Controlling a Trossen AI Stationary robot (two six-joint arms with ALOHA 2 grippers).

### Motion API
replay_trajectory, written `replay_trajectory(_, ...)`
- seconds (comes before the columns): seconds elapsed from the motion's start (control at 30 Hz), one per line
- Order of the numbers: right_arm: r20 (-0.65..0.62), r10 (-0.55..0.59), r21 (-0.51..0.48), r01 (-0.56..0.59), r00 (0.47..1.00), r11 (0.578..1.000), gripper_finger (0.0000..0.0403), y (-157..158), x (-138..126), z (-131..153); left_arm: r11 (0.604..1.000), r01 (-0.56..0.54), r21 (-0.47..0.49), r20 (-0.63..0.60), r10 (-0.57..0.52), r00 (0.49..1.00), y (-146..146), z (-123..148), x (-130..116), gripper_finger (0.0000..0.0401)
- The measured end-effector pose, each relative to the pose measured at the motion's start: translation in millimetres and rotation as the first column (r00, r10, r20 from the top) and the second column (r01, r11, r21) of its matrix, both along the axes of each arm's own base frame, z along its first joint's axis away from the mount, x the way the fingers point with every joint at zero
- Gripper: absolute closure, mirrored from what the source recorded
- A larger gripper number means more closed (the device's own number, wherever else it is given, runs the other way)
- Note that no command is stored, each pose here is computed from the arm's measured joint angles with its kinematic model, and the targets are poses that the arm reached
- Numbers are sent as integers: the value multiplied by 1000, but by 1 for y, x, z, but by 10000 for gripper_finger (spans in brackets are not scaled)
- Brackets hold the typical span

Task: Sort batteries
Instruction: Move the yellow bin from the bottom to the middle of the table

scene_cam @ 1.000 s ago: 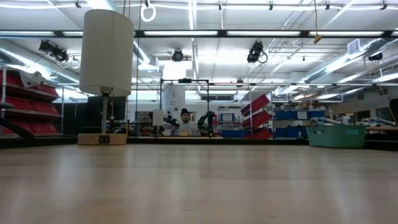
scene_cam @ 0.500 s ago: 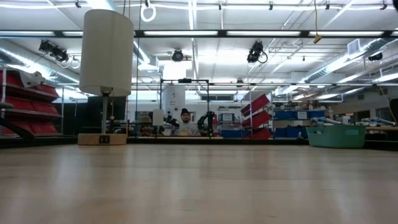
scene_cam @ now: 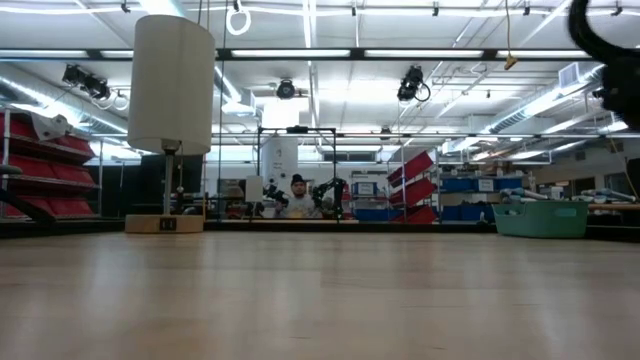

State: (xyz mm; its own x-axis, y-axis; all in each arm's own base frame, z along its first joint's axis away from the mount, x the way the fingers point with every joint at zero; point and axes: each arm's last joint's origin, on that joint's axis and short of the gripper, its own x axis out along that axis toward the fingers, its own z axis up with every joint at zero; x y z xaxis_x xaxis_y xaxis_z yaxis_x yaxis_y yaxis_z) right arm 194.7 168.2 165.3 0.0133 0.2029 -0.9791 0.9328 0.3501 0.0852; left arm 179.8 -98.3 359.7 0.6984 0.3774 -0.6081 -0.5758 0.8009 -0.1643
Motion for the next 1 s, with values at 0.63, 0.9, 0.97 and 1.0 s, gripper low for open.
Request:
replay_trajectory(0.63, 437, -286, 54, 292, 853, 955, 376, -101, 90, 12, 1000, 4, 20, -30, -4, 1000, 1, -1, -2, 245)
replay_trajectory(0.9, 529, -314, 69, 329, 788, 942, 349, -131, 104, 17, 997, 16, 69, -100, -9, 995, 2, -23, -1, 245)
replay_trajectory(0.97, 533, -318, 60, 339, 785, 939, 346, -135, 105, 18, 998, 19, 68, -128, -11, 992, 2, -36, 0, 245)
replay_trajectory(1.0, 542, -311, 48, 342, 781, 939, 346, -136, 106, 20, 998, 20, 56, -132, -12, 991, 1, -43, 1, 245)
